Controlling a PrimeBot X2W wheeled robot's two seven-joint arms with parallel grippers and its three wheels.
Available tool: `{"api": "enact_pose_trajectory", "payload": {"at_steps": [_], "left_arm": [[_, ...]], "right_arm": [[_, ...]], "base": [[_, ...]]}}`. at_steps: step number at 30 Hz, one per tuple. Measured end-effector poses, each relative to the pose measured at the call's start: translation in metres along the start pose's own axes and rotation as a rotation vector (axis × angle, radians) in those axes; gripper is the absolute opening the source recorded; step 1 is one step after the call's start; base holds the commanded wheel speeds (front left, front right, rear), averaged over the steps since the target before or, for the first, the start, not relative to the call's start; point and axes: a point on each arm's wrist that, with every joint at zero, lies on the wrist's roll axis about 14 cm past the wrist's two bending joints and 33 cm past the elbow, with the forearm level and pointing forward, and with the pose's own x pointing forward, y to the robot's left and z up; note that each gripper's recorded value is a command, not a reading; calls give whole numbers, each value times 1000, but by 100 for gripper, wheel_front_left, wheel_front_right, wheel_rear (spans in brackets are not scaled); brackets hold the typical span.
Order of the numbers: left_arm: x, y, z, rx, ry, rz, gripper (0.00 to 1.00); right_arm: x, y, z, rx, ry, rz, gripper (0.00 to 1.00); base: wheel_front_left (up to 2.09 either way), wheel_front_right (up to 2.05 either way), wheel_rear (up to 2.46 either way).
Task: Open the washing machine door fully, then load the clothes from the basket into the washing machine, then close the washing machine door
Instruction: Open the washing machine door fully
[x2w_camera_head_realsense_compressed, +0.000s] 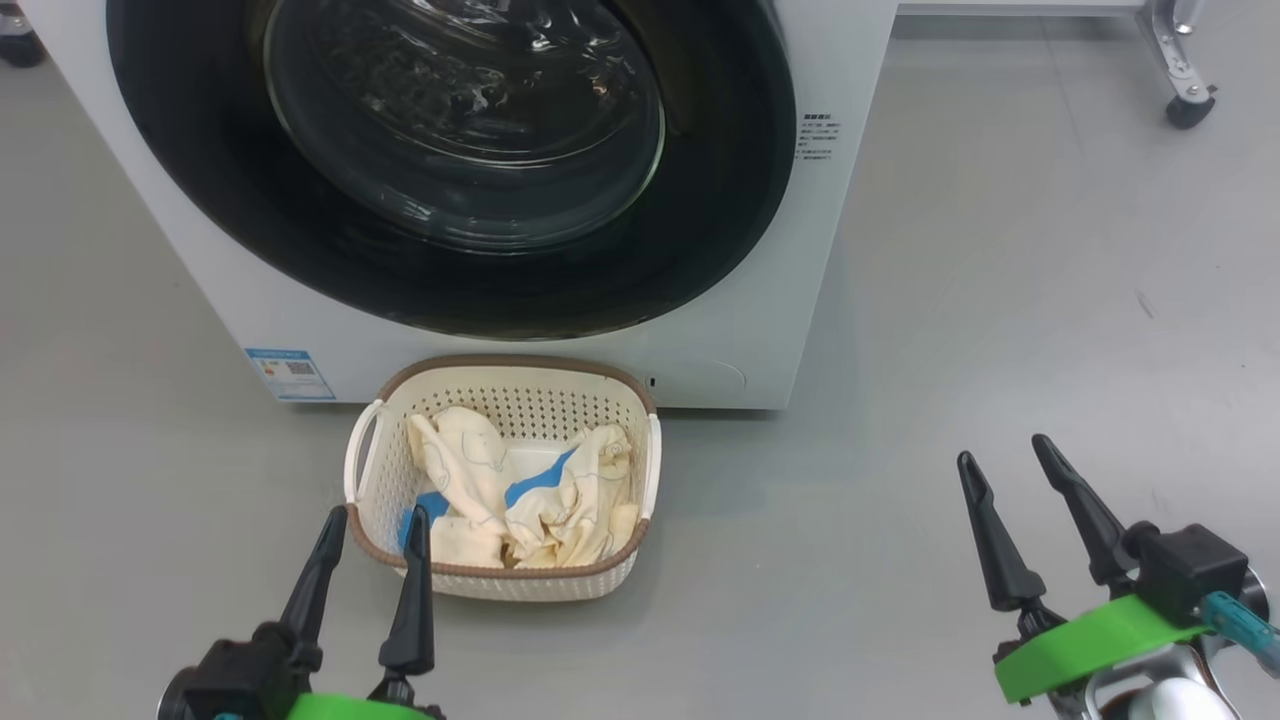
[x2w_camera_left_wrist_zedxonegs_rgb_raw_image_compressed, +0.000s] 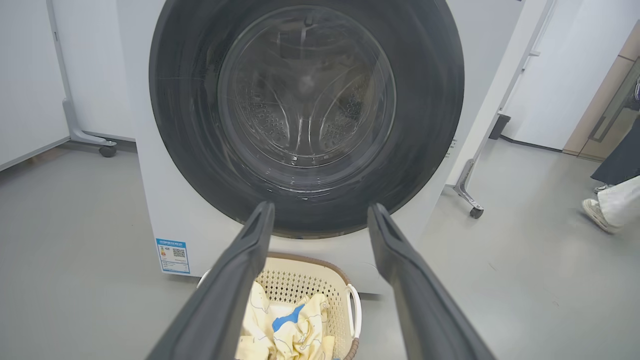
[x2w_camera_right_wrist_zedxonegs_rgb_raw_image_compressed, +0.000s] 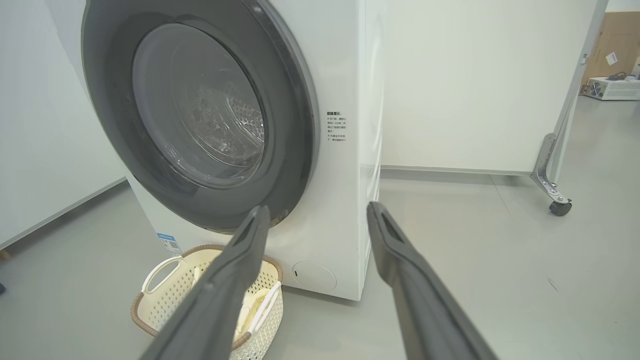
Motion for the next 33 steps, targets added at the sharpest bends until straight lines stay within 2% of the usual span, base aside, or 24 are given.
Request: {"api": "enact_pose_trajectory", "payload": {"at_steps": [6,7,8,9,10,12,13,18,22,26,33], "left_arm": [[3,-3,-2,-3,6,-12,100],[4,-2,-2,-3,6,-12,100],[5,-2,-2,-2,3,-10,100],[5,-1,-1,-1,2,-7,100],[5,1,-1,0,0,-4,100],[6,1,0,0,-2,-3,100],[6,1,0,0,-2,-4,100],[7,0,-3,5,7,-7,100],[8,2,-6,3,16,-4,100],[9,3,-12,-2,33,-1,100],[11,9,-25,-8,69,11,100]], "right_arm": [[-4,-14,4,17,-14,-51,100],[-4,-17,5,23,-17,-64,92],[-5,-20,6,32,-22,-77,69],[-6,-24,7,38,-26,-89,39],[-6,-27,8,43,-30,-100,20],[-7,-30,9,53,-34,-113,3],[-7,-33,9,67,-38,-126,0],[-10,-48,10,162,-61,-193,0],[-8,-67,12,327,-105,-267,0],[-3,-86,15,538,-171,-335,0],[9,-127,17,992,-303,-433,0]], "base": [[0,0,0],[0,0,0],[0,0,0],[0,0,0],[0,0,0],[0,0,0],[0,0,0],[0,0,0],[0,0,0],[0,0,0],[0,0,0]]}}
